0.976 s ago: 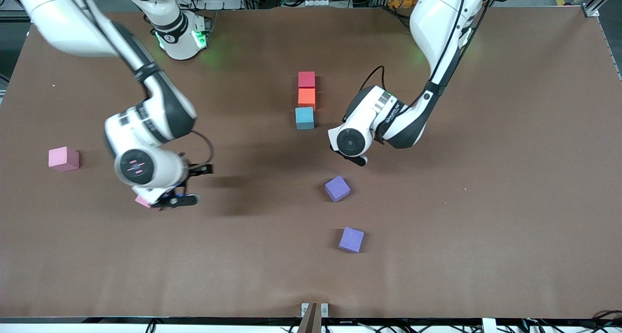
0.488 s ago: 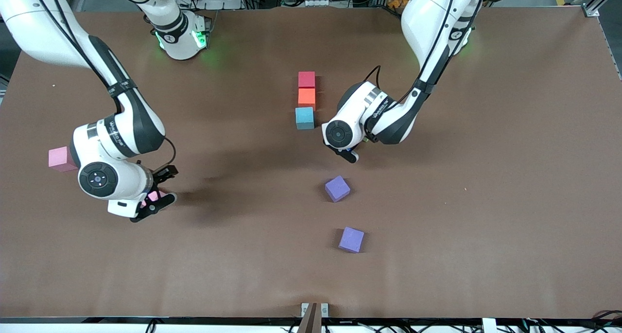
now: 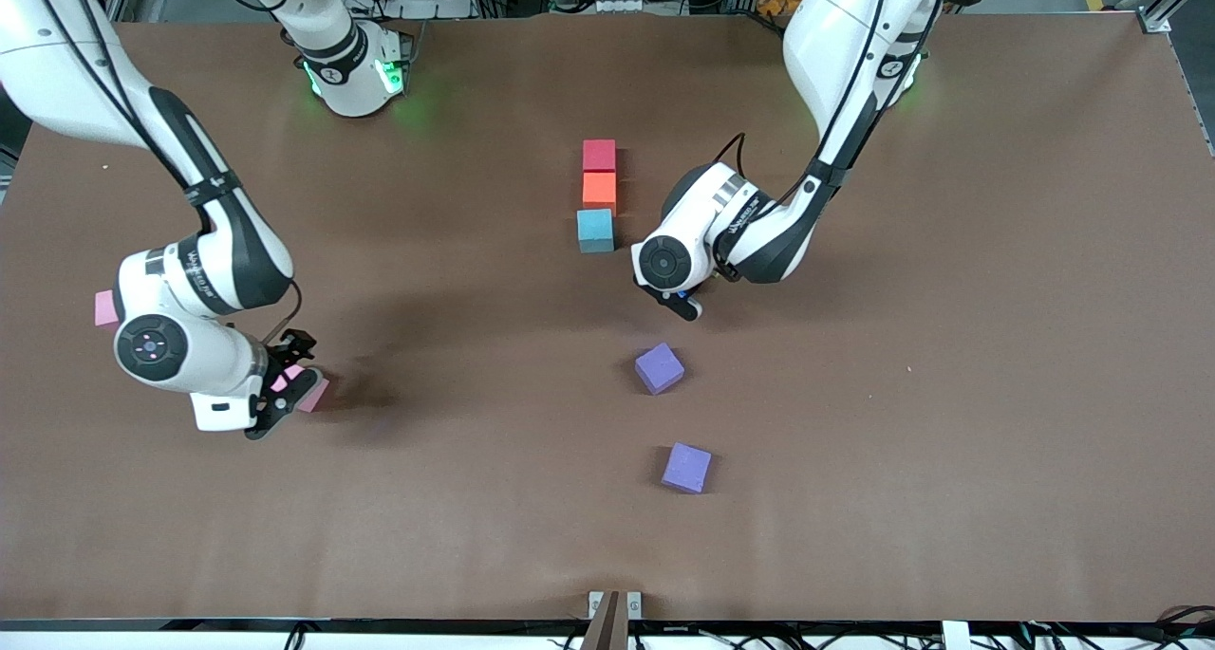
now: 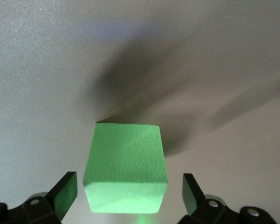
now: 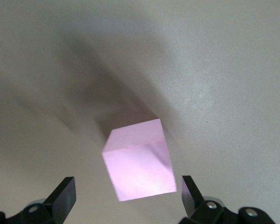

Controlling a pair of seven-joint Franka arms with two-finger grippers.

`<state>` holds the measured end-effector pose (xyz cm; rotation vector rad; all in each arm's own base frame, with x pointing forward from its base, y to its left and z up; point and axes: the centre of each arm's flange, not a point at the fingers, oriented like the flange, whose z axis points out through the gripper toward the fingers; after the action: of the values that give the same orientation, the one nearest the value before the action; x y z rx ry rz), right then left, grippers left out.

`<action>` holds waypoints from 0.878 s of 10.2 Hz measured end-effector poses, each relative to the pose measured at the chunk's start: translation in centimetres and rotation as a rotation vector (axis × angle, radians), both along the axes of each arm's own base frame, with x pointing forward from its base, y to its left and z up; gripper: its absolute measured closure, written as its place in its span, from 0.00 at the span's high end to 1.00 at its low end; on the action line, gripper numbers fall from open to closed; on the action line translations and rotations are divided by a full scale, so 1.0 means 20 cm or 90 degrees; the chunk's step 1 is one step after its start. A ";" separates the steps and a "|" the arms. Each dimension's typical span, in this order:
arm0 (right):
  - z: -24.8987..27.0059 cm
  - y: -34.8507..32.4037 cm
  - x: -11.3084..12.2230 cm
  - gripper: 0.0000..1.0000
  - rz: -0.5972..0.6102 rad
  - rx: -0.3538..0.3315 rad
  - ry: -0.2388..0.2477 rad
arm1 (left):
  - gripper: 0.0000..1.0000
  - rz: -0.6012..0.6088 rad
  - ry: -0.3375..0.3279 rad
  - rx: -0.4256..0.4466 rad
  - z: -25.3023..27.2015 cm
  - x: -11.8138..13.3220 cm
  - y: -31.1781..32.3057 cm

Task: Arrange blocks into number 1
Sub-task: 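Grasp the green cube with the left gripper while the right gripper reaches pink, then grasp the light pink cube with the right gripper while the left gripper carries green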

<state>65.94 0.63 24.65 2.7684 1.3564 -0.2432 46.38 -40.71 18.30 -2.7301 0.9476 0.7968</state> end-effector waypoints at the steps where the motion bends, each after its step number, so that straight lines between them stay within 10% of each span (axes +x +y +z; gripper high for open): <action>1: -0.02 -0.02 0.00 1.00 0.018 0.007 -0.008 | 0.98 0.000 0.001 0.000 -0.01 0.00 0.00; 5: -0.13 -0.03 -0.03 1.00 0.043 0.030 -0.040 | 0.90 -0.002 0.012 0.009 -0.08 -0.04 0.02; 8: -0.21 -0.07 -0.07 0.99 0.054 0.037 -0.051 | 0.64 -0.001 0.010 0.009 -0.08 -0.04 0.03; 9: -0.21 -0.07 -0.07 0.86 0.066 0.034 -0.052 | 0.62 0.002 0.008 0.008 -0.07 -0.02 0.04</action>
<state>64.50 -0.79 20.37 2.7064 1.5012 -0.0899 45.93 -40.00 16.96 -2.7196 0.9379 0.8182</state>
